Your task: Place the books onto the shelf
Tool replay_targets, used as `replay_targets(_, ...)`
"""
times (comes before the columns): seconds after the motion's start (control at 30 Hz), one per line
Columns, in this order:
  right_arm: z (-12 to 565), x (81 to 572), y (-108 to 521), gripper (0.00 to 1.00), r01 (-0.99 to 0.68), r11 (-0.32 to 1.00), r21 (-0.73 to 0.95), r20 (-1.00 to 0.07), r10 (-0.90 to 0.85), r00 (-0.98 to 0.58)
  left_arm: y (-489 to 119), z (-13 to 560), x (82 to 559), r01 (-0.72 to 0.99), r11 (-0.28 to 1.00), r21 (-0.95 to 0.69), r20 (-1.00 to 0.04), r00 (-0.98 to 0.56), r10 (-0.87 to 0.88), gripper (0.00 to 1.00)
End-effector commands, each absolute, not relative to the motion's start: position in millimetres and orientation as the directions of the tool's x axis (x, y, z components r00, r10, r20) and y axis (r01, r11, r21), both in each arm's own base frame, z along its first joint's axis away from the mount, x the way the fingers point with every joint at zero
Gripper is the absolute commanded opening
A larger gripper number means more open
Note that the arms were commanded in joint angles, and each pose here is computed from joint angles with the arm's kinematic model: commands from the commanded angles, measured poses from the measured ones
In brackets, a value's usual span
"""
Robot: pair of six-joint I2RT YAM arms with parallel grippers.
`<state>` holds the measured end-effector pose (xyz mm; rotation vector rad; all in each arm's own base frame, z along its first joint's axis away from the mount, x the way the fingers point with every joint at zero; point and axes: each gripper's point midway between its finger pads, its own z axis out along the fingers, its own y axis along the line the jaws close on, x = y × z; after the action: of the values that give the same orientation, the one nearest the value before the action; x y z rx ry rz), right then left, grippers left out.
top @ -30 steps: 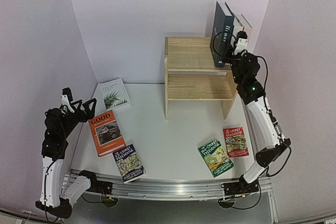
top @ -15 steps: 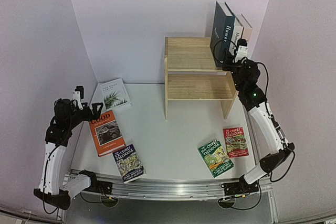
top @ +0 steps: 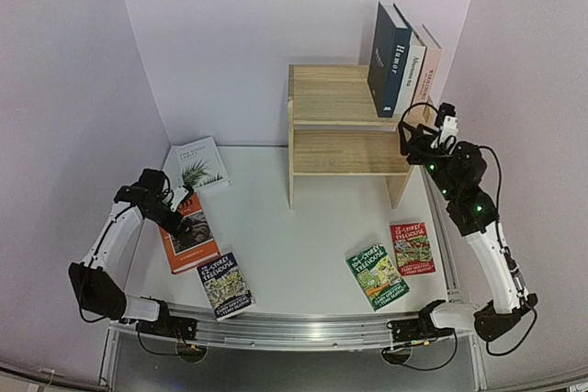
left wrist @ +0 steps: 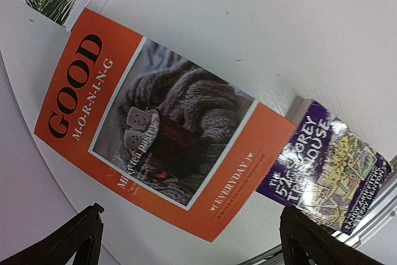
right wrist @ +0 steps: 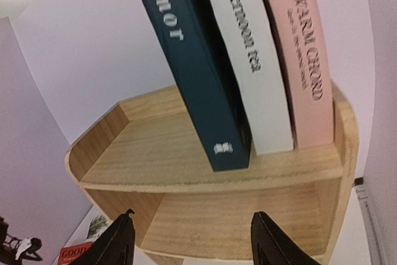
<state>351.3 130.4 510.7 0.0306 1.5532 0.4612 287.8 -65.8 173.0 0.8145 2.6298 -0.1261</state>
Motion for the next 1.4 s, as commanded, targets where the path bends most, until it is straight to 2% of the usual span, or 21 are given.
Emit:
replay_targets(0.0, 441, 354, 161, 0.62, -0.304, 0.843, 0.443, -0.884, 0.353, -0.307, -30, 156, 342, 0.538, 0.829, 0.151, -0.294, -0.776, 0.557, 1.0)
replay_targets(0.13, 407, 348, 183, 0.62, -0.33, 0.814, 0.478, -0.849, 0.331, -0.412, -9, 123, 382, 0.531, 0.84, 0.113, -0.158, -0.825, 0.542, 1.0)
replay_targets(0.2, 392, 341, 193, 0.62, -0.346, 0.812, 0.471, -0.844, 0.3, -0.445, 4, 110, 405, 0.505, 0.86, 0.072, -0.128, -0.85, 0.511, 1.0)
replay_targets(0.33, 366, 326, 206, 0.62, -0.347, 0.813, 0.468, -0.828, 0.267, -0.493, 18, 101, 451, 0.48, 0.876, 0.046, -0.191, -0.856, 0.48, 1.0)
replay_targets(0.43, 343, 317, 220, 0.62, -0.345, 0.81, 0.475, -0.807, 0.243, -0.539, 11, 89, 463, 0.54, 0.842, 0.01, -0.199, -0.824, 0.531, 1.0)
replay_targets(0.67, 294, 295, 278, 0.63, -0.401, 0.781, 0.479, -0.745, 0.12, -0.656, -18, 53, 426, 0.616, 0.75, -0.241, -0.134, -0.787, 0.603, 0.99)
replay_targets(0.83, 273, 290, 312, 0.63, -0.429, 0.765, 0.48, -0.711, 0.052, -0.701, -25, 49, 399, 0.635, 0.704, -0.319, -0.113, -0.763, 0.637, 0.96)
replay_targets(0.9, 266, 289, 324, 0.63, -0.44, 0.755, 0.487, -0.701, 0.037, -0.712, -26, 52, 395, 0.636, 0.693, -0.339, -0.115, -0.76, 0.64, 0.9)
replay_targets(0.97, 261, 289, 336, 0.63, -0.45, 0.743, 0.495, -0.694, 0.026, -0.72, -28, 57, 391, 0.632, 0.683, -0.366, -0.113, -0.759, 0.642, 0.74)
replay_targets(1.1, 253, 289, 357, 0.64, -0.466, 0.724, 0.509, -0.685, 0.013, -0.729, -35, 66, 375, 0.623, 0.655, -0.427, -0.104, -0.754, 0.648, 0.4)
replay_targets(1.2, 247, 291, 372, 0.64, -0.479, 0.717, 0.506, -0.685, -0.003, -0.729, -38, 70, 364, 0.618, 0.644, -0.451, -0.093, -0.75, 0.655, 0.08)
replay_targets(1.23, 248, 289, 378, 0.64, -0.492, 0.703, 0.513, -0.682, -0.014, -0.731, -38, 73, 361, 0.617, 0.642, -0.454, -0.094, -0.75, 0.654, 0.02)
replay_targets(1.37, 240, 288, 396, 0.64, -0.515, 0.69, 0.508, -0.679, -0.048, -0.733, -42, 91, 355, 0.604, 0.652, -0.458, -0.111, -0.767, 0.632, 0.0)
